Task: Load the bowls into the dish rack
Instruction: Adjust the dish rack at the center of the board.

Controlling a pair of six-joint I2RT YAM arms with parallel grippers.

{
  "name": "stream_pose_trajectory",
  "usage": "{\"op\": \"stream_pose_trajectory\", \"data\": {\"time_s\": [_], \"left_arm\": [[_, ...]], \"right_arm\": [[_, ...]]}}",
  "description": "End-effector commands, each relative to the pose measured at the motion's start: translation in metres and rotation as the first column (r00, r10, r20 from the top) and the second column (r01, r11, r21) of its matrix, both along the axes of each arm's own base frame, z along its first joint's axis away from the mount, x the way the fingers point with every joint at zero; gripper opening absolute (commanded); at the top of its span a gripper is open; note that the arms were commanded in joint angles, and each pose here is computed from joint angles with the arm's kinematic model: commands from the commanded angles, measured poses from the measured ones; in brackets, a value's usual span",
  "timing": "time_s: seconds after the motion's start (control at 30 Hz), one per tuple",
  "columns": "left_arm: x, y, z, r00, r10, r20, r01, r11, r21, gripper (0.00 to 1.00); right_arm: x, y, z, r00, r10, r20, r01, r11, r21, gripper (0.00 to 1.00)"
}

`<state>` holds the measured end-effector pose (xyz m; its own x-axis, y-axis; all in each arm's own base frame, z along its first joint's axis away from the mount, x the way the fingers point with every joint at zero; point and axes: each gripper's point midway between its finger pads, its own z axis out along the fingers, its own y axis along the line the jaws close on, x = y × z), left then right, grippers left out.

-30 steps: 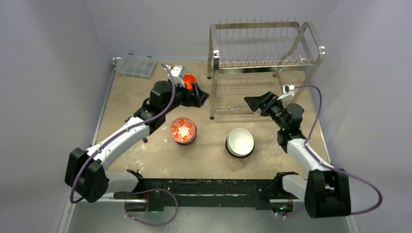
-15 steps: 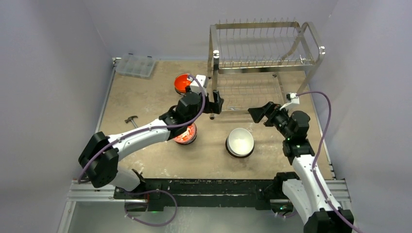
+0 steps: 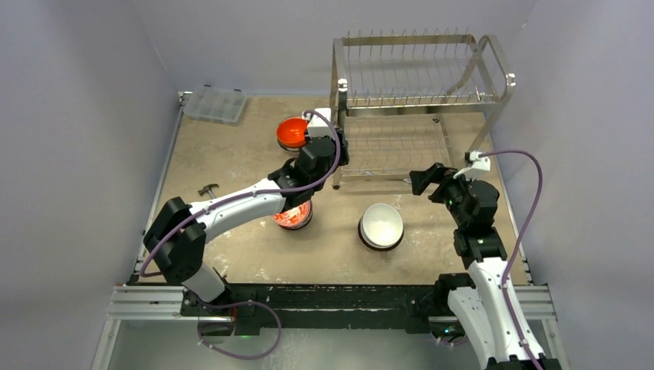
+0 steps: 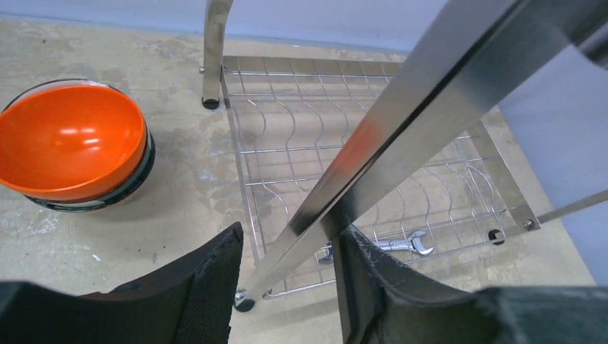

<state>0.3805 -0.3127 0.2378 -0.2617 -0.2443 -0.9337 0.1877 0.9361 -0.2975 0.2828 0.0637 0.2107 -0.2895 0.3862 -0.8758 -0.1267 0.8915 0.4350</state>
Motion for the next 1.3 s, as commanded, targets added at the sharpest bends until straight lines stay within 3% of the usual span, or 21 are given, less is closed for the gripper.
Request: {"op": "stream_pose_trajectory", "data": {"time_s": [0.0,0.1,0.2,0.33,0.43,0.73,0.77,0.87,0.97,1.07,1.17,1.27], "left_arm": [[0.012,0.025,0.022,0.991,0.129,0.038,-0.130,0.991,0.011,0.42],[0.014,0.037,0.022,0.988,0.152,0.028,-0.152,0.988,0.021,0.33],[0.016,0.051,0.021,0.984,0.178,0.009,-0.178,0.983,0.031,0.14],[0.018,0.067,0.021,0.983,0.185,-0.010,-0.185,0.982,0.029,0.04],[0.019,0.078,0.020,0.981,0.189,-0.036,-0.188,0.982,0.025,0.00],[0.018,0.084,0.014,0.987,0.137,-0.089,-0.137,0.991,0.004,0.00],[0.018,0.080,0.014,0.989,0.117,-0.092,-0.117,0.993,0.000,0.00],[0.019,0.067,0.011,0.992,0.062,-0.107,-0.064,0.998,-0.009,0.00],[0.020,0.057,0.005,0.992,0.023,-0.126,-0.025,1.000,-0.011,0.00],[0.018,0.044,-0.001,0.989,-0.032,-0.141,0.028,0.999,-0.034,0.00],[0.015,0.031,-0.009,0.984,-0.079,-0.159,0.074,0.996,-0.039,0.00],[0.013,0.014,-0.014,0.979,-0.111,-0.169,0.107,0.994,-0.032,0.00]], "right_arm": [[0.007,-0.028,0.015,0.988,-0.148,0.052,0.151,0.987,-0.053,0.99],[0.011,-0.039,0.019,0.977,-0.198,0.078,0.204,0.976,-0.075,0.99],[0.016,-0.046,0.019,0.967,-0.243,0.070,0.248,0.966,-0.074,0.99],[0.023,-0.040,0.020,0.974,-0.218,0.058,0.222,0.974,-0.056,0.99],[0.028,-0.039,0.025,0.973,-0.220,0.072,0.223,0.974,-0.043,0.99],[0.045,-0.055,0.039,0.952,-0.289,0.105,0.298,0.951,-0.081,0.95],[0.045,-0.056,0.040,0.949,-0.296,0.112,0.305,0.949,-0.080,0.91],[0.045,-0.055,0.045,0.946,-0.292,0.138,0.303,0.951,-0.062,0.63],[0.039,-0.053,0.051,0.945,-0.282,0.167,0.293,0.955,-0.046,0.47],[0.032,-0.053,0.054,0.943,-0.279,0.182,0.292,0.955,-0.045,0.25],[0.026,-0.056,0.055,0.937,-0.296,0.185,0.309,0.950,-0.044,0.10],[0.022,-0.059,0.053,0.932,-0.317,0.176,0.328,0.944,-0.034,0.08]]}}
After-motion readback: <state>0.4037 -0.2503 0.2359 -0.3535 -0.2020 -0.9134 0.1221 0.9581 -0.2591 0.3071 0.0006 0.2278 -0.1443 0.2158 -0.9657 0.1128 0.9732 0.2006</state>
